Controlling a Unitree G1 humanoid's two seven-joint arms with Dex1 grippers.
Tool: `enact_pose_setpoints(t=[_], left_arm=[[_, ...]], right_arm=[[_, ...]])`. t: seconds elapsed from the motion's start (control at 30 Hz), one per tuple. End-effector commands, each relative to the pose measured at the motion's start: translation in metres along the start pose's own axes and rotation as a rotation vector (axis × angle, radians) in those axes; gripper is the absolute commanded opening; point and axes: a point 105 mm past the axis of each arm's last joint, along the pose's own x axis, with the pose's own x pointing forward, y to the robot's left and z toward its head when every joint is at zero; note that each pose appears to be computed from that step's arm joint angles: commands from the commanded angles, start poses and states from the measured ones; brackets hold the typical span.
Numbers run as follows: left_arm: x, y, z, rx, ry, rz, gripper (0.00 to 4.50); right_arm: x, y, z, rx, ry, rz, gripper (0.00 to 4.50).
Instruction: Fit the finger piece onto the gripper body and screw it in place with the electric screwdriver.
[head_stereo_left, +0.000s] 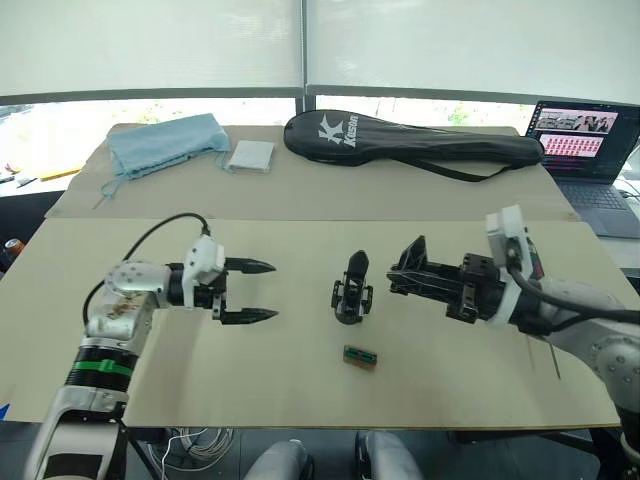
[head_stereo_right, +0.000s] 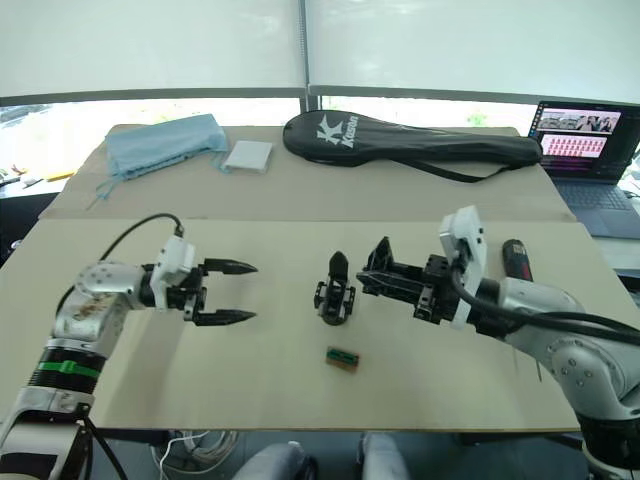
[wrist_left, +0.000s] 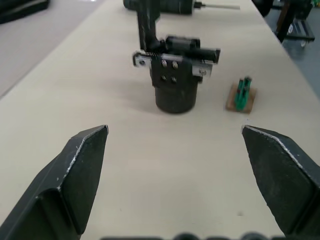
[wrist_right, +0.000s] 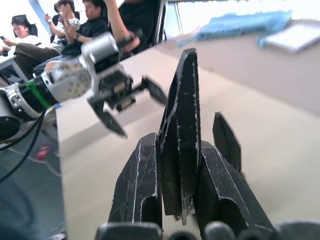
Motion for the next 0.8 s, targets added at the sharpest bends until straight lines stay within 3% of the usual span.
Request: enact_pose_setpoints(t=[0.03, 0.3, 0.8], left_arm=[[0.02, 0.0, -0.008, 0.08, 0.041, -0.059, 4.5], [0.065, 0.007, -0.011, 0.064, -0.003, -0.108, 4.5], [0.111, 0.011, -0.01, 0.081, -0.009, -0.139, 4.5]], right_arm=[[-0.003, 0.016, 0.018, -0.119, -0.138, 0.064, 0.44], [0.001, 0.03, 0.009, -0.133, -0.15, 0.124, 0.44], [0.004, 0.041, 0.012, -0.135, -0.13, 0.113, 0.44]])
